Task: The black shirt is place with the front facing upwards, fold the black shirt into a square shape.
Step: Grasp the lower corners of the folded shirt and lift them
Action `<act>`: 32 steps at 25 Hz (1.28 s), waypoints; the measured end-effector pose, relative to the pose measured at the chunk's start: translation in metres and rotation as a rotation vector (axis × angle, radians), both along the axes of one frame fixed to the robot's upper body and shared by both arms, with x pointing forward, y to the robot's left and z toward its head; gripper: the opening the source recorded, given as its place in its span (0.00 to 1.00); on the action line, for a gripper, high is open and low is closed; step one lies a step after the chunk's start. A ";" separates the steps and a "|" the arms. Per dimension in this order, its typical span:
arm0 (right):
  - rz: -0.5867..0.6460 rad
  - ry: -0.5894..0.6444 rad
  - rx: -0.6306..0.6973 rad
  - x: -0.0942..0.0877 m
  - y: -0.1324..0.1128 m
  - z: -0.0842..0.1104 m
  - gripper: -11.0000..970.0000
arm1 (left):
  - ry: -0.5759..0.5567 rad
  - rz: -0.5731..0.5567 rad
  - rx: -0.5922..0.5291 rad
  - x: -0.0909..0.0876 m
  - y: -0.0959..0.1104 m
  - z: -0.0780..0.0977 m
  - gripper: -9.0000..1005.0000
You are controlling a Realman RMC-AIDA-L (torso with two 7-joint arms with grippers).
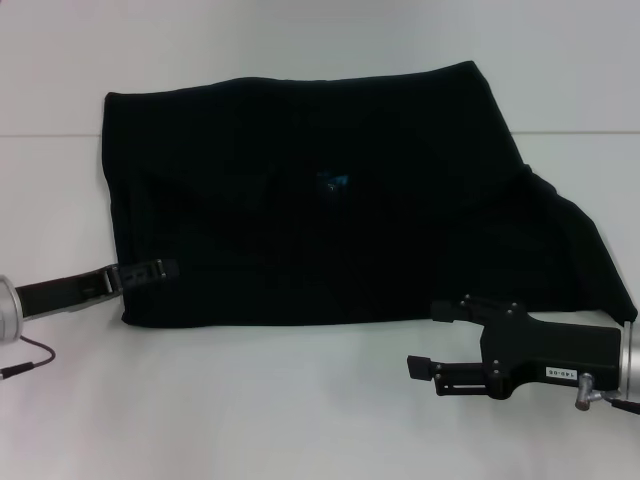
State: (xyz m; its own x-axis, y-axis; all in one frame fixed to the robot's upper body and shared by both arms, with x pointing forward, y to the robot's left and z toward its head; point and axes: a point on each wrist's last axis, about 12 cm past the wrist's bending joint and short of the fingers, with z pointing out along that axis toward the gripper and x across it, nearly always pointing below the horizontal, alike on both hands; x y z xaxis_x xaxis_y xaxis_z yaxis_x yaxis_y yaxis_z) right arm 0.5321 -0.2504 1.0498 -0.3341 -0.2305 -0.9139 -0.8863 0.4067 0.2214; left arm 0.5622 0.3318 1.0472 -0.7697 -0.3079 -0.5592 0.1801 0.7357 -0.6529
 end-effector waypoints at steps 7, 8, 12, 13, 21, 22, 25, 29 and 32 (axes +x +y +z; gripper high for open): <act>-0.004 0.003 0.002 -0.001 -0.001 -0.001 0.97 | 0.010 -0.056 -0.040 -0.005 -0.006 0.002 0.81; -0.006 0.003 0.002 -0.001 -0.001 -0.001 0.97 | 0.010 -0.061 -0.042 -0.005 -0.007 0.002 0.80; -0.008 0.003 0.005 -0.001 -0.001 -0.001 0.97 | 0.016 -0.070 -0.030 -0.005 -0.007 0.002 0.76; -0.008 0.004 0.006 -0.001 -0.001 -0.001 0.97 | 0.017 -0.072 -0.024 -0.005 -0.007 0.002 0.75; -0.054 0.057 0.017 0.002 -0.013 0.003 0.97 | 0.016 -0.074 -0.009 -0.003 -0.005 0.002 0.58; -0.074 0.075 0.022 0.004 -0.018 0.006 0.97 | 0.016 -0.076 -0.006 -0.003 -0.006 0.003 0.56; -0.150 0.145 0.033 0.013 -0.033 0.015 0.97 | 0.017 -0.080 -0.002 -0.002 -0.006 0.003 0.49; -0.305 0.296 0.028 0.033 -0.064 0.036 0.97 | 0.015 -0.077 -0.004 -0.002 -0.005 0.003 0.35; -0.397 0.394 0.020 0.046 -0.086 0.055 0.97 | 0.013 -0.077 -0.007 -0.002 -0.004 0.004 0.22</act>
